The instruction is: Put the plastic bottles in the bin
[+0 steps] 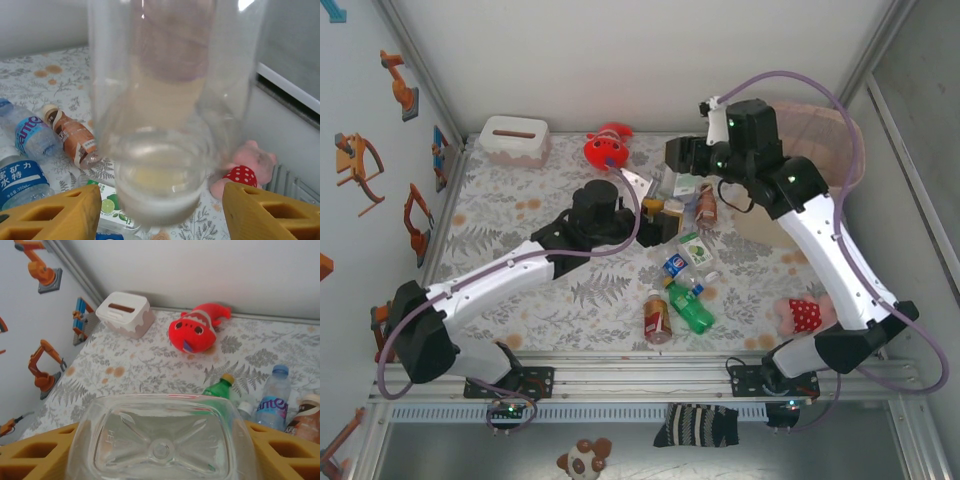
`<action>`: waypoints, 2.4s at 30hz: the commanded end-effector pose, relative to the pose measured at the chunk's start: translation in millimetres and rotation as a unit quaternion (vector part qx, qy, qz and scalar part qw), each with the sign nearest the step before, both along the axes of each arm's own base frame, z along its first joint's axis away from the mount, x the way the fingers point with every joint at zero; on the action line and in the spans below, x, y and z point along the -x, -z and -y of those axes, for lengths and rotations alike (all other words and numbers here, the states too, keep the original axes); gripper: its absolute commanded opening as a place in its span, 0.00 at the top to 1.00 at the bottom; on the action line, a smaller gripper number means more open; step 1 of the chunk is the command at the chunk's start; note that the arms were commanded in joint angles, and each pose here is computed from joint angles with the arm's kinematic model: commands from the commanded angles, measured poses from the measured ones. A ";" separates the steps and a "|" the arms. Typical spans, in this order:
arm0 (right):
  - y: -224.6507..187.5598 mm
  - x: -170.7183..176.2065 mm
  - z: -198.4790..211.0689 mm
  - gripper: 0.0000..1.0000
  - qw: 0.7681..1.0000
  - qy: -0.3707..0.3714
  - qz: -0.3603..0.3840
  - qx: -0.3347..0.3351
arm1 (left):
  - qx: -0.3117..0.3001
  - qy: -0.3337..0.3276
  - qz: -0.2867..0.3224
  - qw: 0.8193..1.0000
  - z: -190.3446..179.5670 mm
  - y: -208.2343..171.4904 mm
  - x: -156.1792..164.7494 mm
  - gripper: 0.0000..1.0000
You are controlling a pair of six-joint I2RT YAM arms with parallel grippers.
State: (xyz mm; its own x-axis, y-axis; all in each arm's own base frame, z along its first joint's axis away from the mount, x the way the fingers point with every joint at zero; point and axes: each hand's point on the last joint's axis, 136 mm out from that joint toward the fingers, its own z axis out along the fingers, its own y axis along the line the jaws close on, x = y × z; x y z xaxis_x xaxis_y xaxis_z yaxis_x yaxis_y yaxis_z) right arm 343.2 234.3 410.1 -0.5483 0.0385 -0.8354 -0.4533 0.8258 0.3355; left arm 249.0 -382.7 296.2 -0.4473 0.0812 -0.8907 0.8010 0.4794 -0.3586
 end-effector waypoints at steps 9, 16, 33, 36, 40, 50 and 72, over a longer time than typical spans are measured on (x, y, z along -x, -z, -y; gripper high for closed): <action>-69.0 -48.4 114.2 0.43 0.984 0.153 0.082 -0.043 | 0.013 -0.014 0.038 0.999 -17.2 -15.2 7.1 0.34; -90.0 -82.0 219.4 0.43 0.938 0.296 0.112 -0.141 | 0.012 -0.015 0.036 0.999 -18.6 -14.4 7.6 0.35; 22.4 -117.7 351.5 0.45 0.747 0.606 -0.022 -0.273 | 0.004 -0.025 0.024 0.999 -22.1 -2.3 6.8 0.34; 46.0 -123.4 352.5 0.45 0.722 0.622 -0.042 -0.301 | 0.000 -0.030 0.021 0.999 -23.2 1.5 5.6 0.35; 72.3 -136.7 344.8 0.44 0.700 0.627 -0.069 -0.336 | -0.001 -0.032 0.019 0.999 -22.4 3.7 4.2 0.35; 128.2 -161.0 325.7 0.43 0.644 0.652 -0.124 -0.380 | -0.010 -0.040 0.026 0.999 -27.0 3.6 3.2 0.35; 92.7 -119.2 341.5 0.06 0.648 0.689 -0.100 -0.307 | -0.053 -0.094 0.033 0.994 -44.7 11.6 -11.8 0.33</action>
